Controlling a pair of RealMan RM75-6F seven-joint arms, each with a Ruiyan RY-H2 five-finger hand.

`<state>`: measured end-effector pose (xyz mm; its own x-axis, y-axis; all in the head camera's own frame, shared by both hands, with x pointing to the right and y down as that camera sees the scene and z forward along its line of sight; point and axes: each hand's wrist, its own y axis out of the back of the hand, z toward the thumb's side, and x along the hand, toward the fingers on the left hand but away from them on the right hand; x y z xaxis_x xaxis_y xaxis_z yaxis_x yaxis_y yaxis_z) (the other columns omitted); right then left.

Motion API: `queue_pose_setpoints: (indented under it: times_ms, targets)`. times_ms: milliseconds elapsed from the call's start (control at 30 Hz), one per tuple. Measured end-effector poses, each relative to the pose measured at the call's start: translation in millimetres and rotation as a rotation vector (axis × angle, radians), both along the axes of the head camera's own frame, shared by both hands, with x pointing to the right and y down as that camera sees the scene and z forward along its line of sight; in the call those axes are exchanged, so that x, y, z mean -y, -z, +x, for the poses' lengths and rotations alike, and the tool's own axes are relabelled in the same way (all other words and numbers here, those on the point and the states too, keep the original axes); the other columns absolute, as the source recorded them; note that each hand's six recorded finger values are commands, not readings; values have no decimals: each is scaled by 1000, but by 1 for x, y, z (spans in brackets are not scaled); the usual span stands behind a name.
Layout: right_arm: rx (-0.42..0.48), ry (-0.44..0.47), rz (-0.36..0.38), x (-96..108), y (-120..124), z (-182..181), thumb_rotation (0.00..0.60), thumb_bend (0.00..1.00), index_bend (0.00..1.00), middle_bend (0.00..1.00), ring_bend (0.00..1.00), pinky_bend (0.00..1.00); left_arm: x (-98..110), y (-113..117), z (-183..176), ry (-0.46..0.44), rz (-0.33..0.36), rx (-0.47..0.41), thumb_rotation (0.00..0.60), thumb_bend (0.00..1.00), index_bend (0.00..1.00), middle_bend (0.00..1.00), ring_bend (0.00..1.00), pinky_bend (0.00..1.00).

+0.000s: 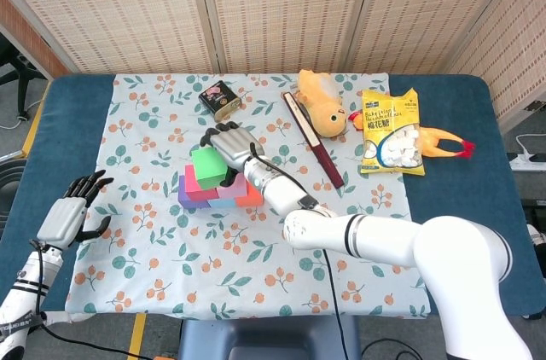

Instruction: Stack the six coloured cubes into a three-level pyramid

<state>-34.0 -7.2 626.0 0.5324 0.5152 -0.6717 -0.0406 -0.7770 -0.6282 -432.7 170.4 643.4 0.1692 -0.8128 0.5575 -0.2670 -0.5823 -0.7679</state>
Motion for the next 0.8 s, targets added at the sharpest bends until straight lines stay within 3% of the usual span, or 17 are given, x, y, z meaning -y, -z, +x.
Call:
queue_pose_setpoints:
  times_ms: [167, 500, 800]
  targets:
    - [-3, 18, 14, 2, -2, -2, 587, 8, 242, 80, 0, 0, 0, 0, -1, 5, 1, 0, 600, 434, 124, 0, 0, 0]
    - [-2, -10, 28, 3, -4, -6, 574, 7, 419, 76, 0, 0, 0, 0, -3, 11, 3, 0, 600, 436, 123, 0, 0, 0]
    - [0, -80, 23, 3, 6, 1, 576, 6, 432, 76, 0, 0, 1, 0, -2, 4, 9, -4, 600, 436, 124, 0, 0, 0]
